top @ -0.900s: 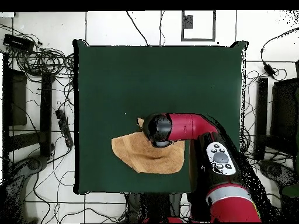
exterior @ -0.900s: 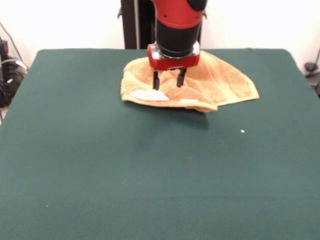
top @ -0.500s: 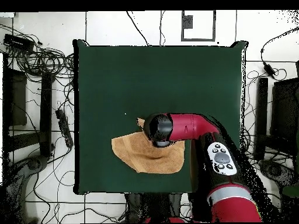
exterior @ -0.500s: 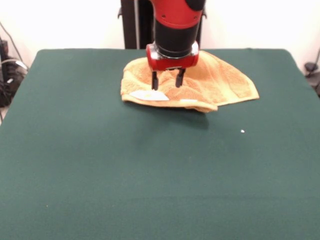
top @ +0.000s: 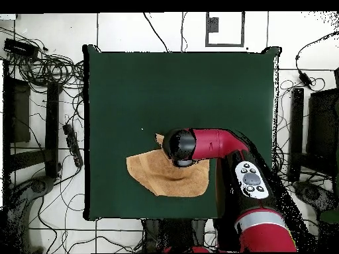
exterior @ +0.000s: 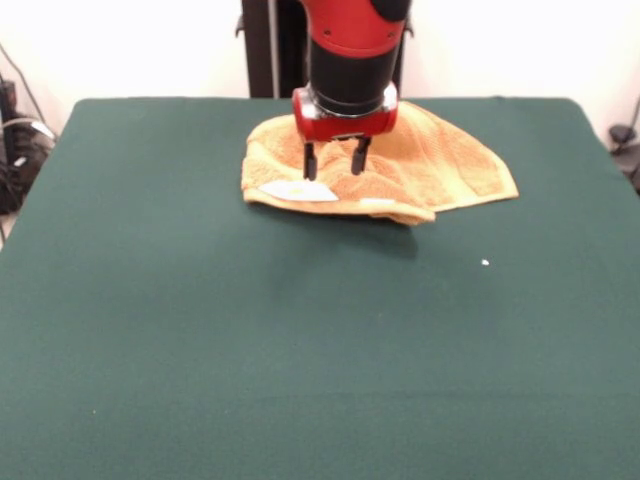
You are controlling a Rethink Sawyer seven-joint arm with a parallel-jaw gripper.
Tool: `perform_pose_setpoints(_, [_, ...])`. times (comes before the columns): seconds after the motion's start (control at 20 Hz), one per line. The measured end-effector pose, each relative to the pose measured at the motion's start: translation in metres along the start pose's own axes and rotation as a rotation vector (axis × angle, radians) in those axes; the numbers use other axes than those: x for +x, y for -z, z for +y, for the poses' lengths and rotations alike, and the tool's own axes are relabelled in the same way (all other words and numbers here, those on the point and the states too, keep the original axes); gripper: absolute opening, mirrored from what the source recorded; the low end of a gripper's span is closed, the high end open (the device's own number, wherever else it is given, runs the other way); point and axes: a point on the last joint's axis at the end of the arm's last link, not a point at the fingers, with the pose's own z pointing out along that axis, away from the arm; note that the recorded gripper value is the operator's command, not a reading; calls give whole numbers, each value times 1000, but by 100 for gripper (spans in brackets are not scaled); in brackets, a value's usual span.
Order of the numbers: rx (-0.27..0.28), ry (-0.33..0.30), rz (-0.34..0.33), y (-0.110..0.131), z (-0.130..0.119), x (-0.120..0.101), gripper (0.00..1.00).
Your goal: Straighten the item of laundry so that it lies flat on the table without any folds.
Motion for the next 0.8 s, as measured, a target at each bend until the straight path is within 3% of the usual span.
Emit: perform_pose_setpoints(0.8, [-9,0,-1,2,10,-3,100])
